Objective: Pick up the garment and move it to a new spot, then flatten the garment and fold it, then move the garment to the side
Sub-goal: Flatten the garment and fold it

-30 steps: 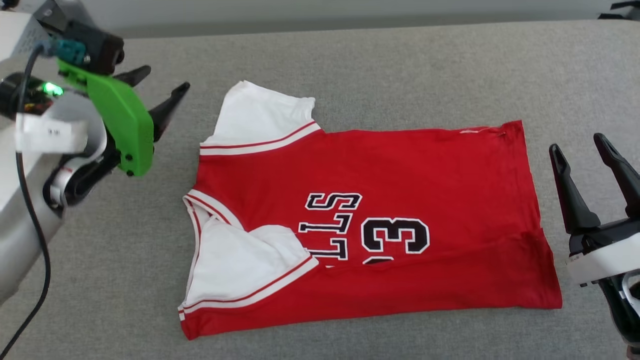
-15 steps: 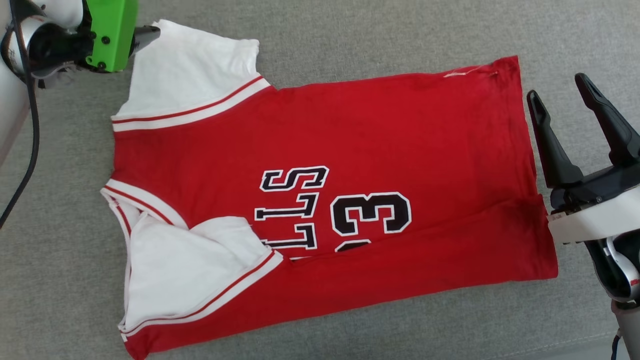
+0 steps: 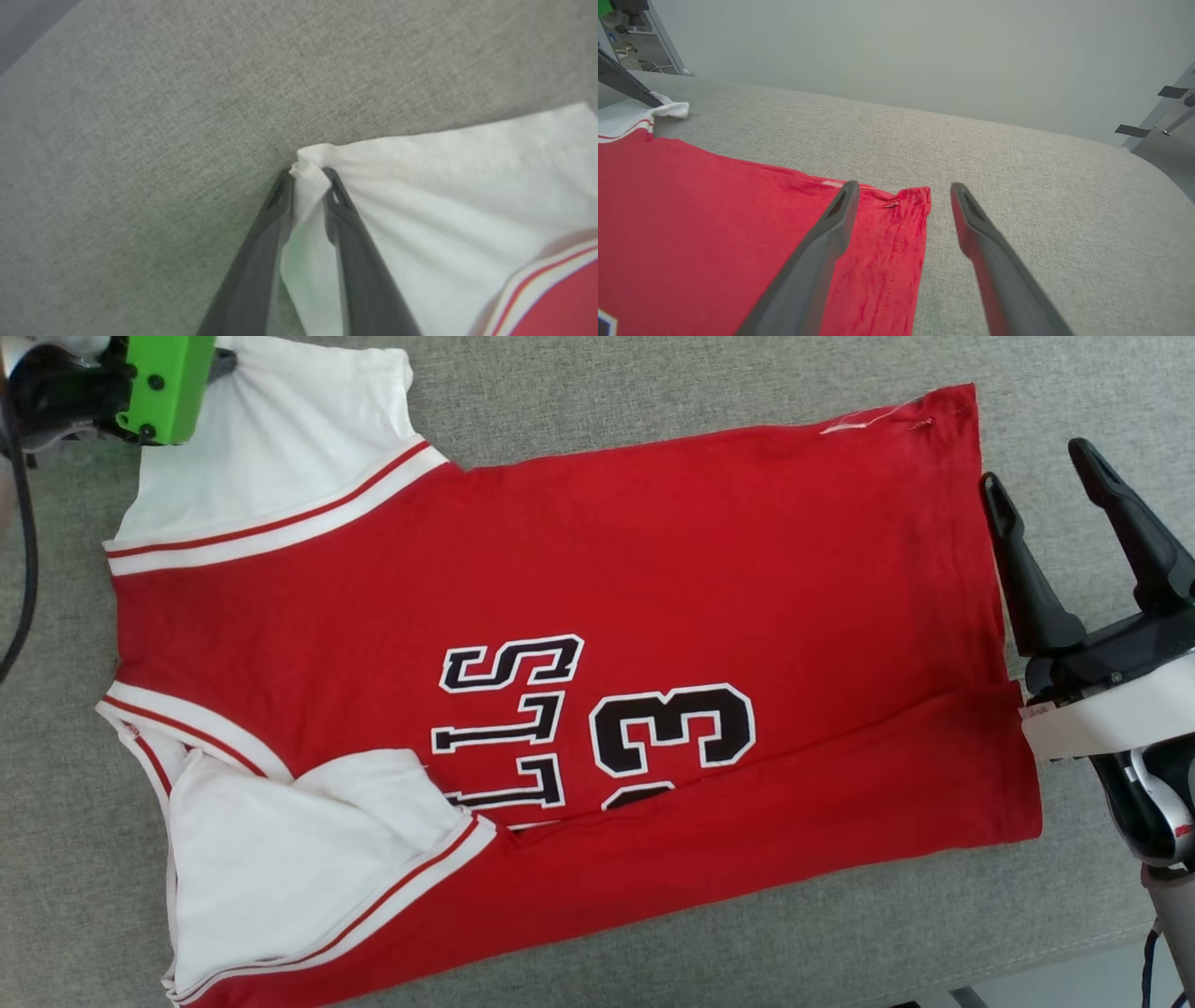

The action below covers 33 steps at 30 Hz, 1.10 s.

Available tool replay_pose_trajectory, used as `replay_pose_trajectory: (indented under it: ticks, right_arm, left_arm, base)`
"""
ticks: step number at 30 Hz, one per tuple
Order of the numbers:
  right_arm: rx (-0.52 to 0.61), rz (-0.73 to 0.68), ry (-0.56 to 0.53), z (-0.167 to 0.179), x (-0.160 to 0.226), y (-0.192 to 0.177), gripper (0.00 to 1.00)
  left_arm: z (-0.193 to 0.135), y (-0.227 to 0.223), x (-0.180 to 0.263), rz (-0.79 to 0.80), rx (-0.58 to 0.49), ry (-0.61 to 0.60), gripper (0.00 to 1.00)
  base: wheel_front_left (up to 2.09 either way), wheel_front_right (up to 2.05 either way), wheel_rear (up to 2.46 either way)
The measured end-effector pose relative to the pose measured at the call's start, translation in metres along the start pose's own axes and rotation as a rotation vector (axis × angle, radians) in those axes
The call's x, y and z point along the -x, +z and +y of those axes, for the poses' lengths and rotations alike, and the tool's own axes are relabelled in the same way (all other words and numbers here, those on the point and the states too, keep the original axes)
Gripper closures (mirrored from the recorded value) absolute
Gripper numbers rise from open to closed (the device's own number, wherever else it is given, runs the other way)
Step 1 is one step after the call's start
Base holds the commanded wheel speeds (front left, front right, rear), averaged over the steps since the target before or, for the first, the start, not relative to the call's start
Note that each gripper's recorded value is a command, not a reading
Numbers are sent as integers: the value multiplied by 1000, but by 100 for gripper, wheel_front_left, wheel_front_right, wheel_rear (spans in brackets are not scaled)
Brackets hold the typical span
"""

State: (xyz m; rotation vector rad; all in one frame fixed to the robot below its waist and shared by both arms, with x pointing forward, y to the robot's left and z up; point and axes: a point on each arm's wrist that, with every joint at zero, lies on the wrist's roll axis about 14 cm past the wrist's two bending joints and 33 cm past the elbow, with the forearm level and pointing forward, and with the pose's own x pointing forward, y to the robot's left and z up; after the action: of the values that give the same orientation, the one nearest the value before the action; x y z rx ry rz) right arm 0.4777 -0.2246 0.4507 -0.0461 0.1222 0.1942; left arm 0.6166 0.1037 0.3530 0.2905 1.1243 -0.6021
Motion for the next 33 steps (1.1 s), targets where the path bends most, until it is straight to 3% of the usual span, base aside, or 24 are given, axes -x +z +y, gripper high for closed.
replay_pose_trajectory:
  ticks: [10, 24, 33]
  right_arm:
    - [120, -18, -14, -35, -4, 47, 0]
    - [105, 687, 212, -18, -13, -12, 0]
    - [120, 890, 240, -3, -35, -69, 0]
  left_arm:
    - [-15, 3, 23, -113, -88, 21, 100]
    - [-44, 7, 72, -295, -220, 6, 100]
    - [-46, 1, 70, -321, -251, -1, 100]
  base:
    - [0, 0, 0]
    - [0, 0, 0]
    - [0, 0, 0]
